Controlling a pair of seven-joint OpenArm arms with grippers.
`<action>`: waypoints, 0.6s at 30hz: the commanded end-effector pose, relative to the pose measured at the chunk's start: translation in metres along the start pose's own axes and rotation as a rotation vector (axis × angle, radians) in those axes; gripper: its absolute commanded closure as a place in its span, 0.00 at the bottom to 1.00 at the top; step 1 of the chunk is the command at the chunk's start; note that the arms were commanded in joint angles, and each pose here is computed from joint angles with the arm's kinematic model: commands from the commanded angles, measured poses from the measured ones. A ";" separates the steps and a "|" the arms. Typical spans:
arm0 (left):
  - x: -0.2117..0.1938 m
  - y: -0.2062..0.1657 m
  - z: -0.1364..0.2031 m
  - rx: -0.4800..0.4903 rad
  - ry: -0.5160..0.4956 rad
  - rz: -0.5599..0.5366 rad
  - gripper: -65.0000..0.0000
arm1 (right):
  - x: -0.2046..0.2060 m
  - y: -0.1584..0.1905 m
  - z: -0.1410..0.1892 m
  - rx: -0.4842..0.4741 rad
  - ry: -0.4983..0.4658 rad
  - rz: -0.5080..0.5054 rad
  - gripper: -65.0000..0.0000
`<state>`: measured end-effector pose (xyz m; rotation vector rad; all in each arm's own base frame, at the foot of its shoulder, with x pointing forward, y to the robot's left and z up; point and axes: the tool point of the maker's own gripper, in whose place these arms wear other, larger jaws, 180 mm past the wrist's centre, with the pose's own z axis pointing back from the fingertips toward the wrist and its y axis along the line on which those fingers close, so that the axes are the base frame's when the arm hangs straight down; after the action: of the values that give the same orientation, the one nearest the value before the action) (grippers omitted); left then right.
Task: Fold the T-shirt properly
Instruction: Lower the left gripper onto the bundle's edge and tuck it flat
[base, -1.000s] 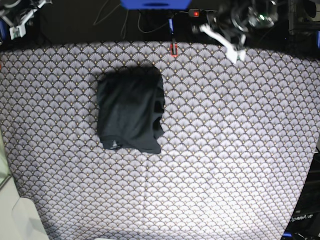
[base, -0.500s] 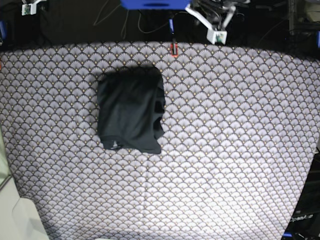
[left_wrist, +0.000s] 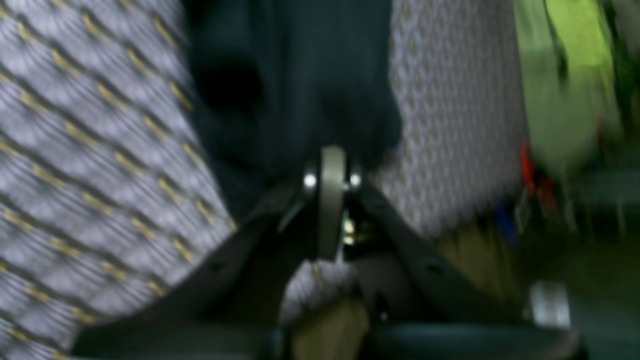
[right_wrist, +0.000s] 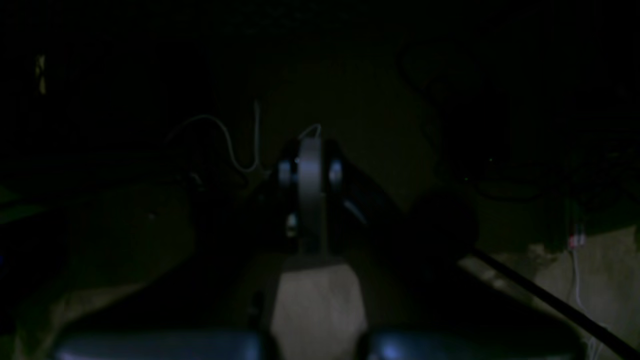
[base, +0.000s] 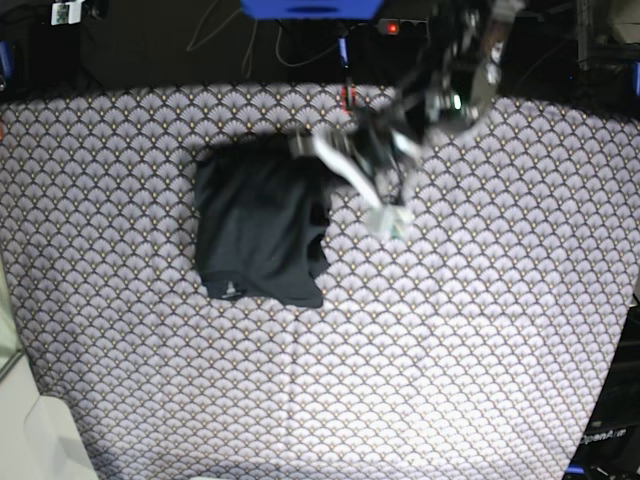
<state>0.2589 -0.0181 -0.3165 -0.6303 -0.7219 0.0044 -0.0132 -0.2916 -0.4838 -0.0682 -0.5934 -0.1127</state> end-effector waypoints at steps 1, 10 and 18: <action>0.012 -0.010 0.001 -0.036 -0.015 -0.012 1.00 | 0.006 -0.006 0.006 -0.012 -0.030 0.003 1.00; 0.094 -0.033 -0.023 -0.086 -0.118 -0.086 1.00 | 0.003 -0.007 0.003 -0.011 0.001 0.052 1.00; 0.099 -0.032 -0.101 -0.017 -0.030 -0.154 1.00 | 0.003 -0.008 0.003 -0.011 0.002 0.057 1.00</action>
<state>0.3830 -0.0683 -0.3152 -0.5600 -0.7548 -0.1181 -0.0117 -0.2930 -0.4859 -0.0811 -0.5755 -0.0647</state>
